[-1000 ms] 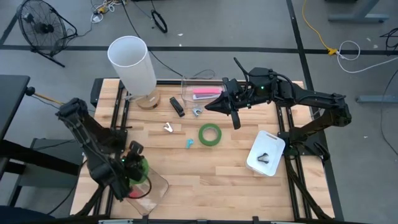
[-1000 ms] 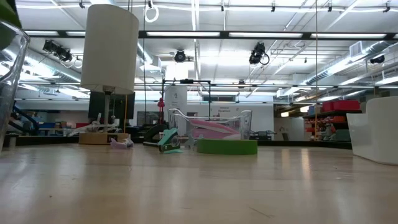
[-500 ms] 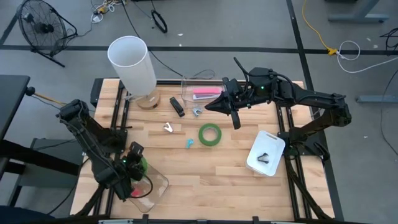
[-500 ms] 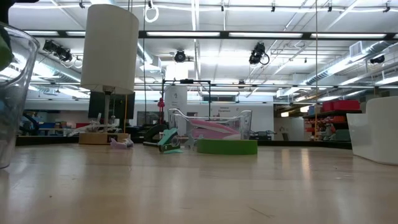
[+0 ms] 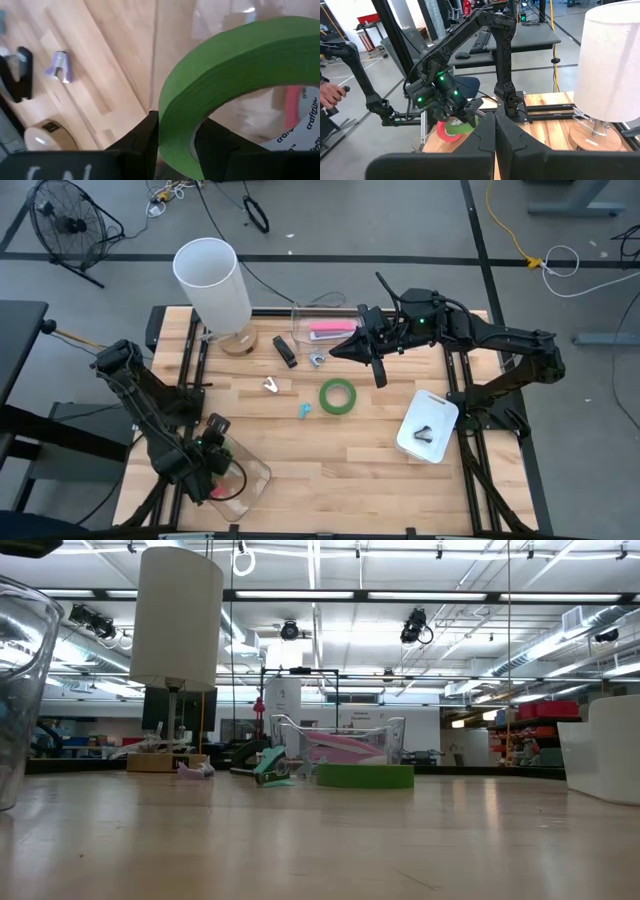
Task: Pick and place Stapler, Stapler remover, tape
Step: Put the green tape into the bottom transparent bin
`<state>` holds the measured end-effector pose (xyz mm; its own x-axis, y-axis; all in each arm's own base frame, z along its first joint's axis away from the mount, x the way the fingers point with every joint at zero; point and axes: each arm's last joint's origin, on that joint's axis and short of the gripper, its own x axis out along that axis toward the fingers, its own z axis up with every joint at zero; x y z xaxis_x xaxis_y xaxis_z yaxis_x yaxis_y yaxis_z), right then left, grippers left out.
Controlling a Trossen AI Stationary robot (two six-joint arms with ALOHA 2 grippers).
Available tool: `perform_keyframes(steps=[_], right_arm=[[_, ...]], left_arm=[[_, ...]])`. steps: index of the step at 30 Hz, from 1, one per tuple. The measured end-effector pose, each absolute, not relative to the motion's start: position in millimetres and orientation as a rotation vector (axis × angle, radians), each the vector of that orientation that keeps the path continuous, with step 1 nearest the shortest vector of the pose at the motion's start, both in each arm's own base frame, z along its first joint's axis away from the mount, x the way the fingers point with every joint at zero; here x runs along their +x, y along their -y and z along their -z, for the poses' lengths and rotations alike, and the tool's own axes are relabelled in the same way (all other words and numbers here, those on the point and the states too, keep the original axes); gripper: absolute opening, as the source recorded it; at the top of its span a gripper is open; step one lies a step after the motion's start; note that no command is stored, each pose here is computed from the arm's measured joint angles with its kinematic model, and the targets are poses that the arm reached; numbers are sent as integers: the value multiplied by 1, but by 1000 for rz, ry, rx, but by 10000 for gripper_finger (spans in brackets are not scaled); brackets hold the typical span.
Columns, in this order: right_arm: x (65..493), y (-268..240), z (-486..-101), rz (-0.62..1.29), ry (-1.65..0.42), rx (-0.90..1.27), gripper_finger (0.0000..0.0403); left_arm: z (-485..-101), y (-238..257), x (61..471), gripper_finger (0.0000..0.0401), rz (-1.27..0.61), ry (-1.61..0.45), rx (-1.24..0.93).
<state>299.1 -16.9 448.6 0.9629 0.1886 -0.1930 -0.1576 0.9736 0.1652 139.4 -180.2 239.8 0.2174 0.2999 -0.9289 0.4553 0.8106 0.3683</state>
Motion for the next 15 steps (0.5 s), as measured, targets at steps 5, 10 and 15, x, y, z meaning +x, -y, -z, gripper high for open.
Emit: perform_keyframes(steps=[5, 10, 15], right_arm=[[299, 17, -449, -178, -208, 149, 1], [299, 16, -449, -187, -208, 149, 1], [299, 16, -449, -188, -207, 149, 1]], left_arm=[[-239, 181, 139, 116, 138, -1402, 645], [-239, 178, 142, 124, 128, -1417, 622], [-240, 176, 144, 167, 111, -1405, 635]])
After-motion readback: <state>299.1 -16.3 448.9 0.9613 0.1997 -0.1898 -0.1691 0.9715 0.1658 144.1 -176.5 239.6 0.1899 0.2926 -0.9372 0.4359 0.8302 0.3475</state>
